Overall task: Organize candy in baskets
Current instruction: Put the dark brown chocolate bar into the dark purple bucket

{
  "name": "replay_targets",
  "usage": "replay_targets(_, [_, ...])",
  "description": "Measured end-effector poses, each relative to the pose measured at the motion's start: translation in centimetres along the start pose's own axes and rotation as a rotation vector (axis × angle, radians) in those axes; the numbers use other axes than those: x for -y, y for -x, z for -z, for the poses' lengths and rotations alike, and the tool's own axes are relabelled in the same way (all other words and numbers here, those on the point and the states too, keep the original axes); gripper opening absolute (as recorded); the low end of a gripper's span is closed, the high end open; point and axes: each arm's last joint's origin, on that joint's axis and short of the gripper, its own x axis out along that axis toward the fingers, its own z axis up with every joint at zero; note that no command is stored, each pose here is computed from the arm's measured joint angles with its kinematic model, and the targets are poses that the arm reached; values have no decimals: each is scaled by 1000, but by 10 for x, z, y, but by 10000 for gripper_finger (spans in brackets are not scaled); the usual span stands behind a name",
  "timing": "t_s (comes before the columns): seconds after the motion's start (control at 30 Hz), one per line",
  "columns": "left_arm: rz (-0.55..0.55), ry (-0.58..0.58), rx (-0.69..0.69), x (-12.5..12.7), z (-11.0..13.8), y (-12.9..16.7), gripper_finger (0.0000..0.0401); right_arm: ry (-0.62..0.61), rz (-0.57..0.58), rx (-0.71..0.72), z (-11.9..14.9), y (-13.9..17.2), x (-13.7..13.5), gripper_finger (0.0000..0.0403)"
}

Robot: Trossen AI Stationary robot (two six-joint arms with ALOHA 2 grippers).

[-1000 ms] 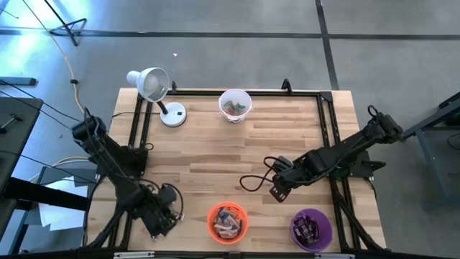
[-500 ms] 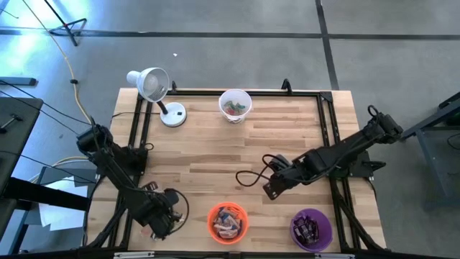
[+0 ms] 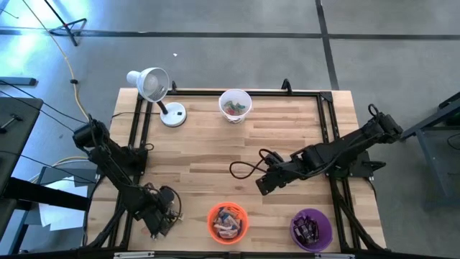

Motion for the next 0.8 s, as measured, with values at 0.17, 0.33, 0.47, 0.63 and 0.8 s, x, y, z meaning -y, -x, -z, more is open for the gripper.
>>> replay_targets(0.17, [-11, 8, 0, -14, 5, 2, 63, -33, -26, 0, -5, 0, -2, 161])
replay_targets(0.33, [25, 8, 5, -20, 8, -6, 63, -83, -25, 11, -11, -1, -1, 161])
replay_targets(0.47, [102, 17, 7, -18, 8, -14, 63, -94, -39, 6, -14, -1, -2, 161])
replay_targets(0.63, [124, 18, 8, -16, 8, -14, 63, -98, -46, -18, -16, -1, -2, 161])
replay_targets(0.8, [119, 27, 3, -17, 6, -14, 63, -92, -48, -27, -16, -1, -2, 161])
